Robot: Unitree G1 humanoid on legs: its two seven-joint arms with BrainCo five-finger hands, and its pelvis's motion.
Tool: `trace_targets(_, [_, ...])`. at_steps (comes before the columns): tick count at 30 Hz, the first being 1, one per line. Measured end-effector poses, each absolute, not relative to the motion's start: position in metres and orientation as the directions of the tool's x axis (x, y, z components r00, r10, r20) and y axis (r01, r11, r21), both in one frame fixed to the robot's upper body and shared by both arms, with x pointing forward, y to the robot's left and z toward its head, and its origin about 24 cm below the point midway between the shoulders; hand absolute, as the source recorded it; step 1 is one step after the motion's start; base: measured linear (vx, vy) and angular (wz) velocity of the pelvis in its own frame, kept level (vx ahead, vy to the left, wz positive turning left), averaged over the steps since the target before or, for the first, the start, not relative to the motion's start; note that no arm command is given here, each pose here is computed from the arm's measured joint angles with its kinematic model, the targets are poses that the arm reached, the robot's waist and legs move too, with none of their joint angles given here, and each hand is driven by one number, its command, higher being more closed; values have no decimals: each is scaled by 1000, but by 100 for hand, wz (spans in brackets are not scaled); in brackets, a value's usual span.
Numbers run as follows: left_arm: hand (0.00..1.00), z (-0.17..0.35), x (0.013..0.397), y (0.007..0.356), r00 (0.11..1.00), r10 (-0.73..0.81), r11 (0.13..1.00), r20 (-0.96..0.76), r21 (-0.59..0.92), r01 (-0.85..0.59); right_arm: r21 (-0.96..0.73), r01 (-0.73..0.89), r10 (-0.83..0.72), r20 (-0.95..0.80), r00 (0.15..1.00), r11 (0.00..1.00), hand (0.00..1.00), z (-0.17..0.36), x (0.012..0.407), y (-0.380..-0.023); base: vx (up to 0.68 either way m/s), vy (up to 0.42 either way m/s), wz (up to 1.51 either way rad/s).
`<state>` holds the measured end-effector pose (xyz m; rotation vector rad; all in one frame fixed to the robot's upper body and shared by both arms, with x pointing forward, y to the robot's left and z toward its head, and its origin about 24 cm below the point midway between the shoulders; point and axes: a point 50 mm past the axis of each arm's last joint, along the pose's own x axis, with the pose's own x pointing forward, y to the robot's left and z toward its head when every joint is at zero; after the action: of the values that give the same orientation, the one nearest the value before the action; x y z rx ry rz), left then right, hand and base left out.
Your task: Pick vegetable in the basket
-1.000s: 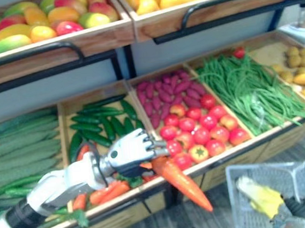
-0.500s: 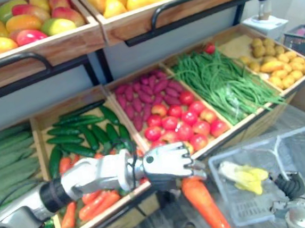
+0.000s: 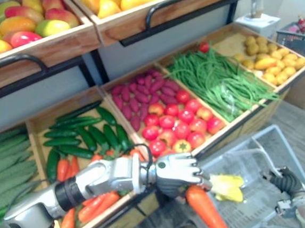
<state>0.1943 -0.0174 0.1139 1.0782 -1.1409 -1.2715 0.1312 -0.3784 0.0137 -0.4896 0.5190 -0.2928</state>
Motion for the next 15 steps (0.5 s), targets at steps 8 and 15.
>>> trace_targets(8, [100, 108, 198, -27, -45, -999, -33, -26, 986, 166, -488, -56, -223, -494, 840, 871, 100, 22, 137, -379, 0, -8, 2])
trace_targets(15, [100, 105, 204, -29, -33, -997, -68, -63, 985, 161, -503, -228, -111, -557, 823, 834, 100, 44, 141, -384, -7, -11, -3])
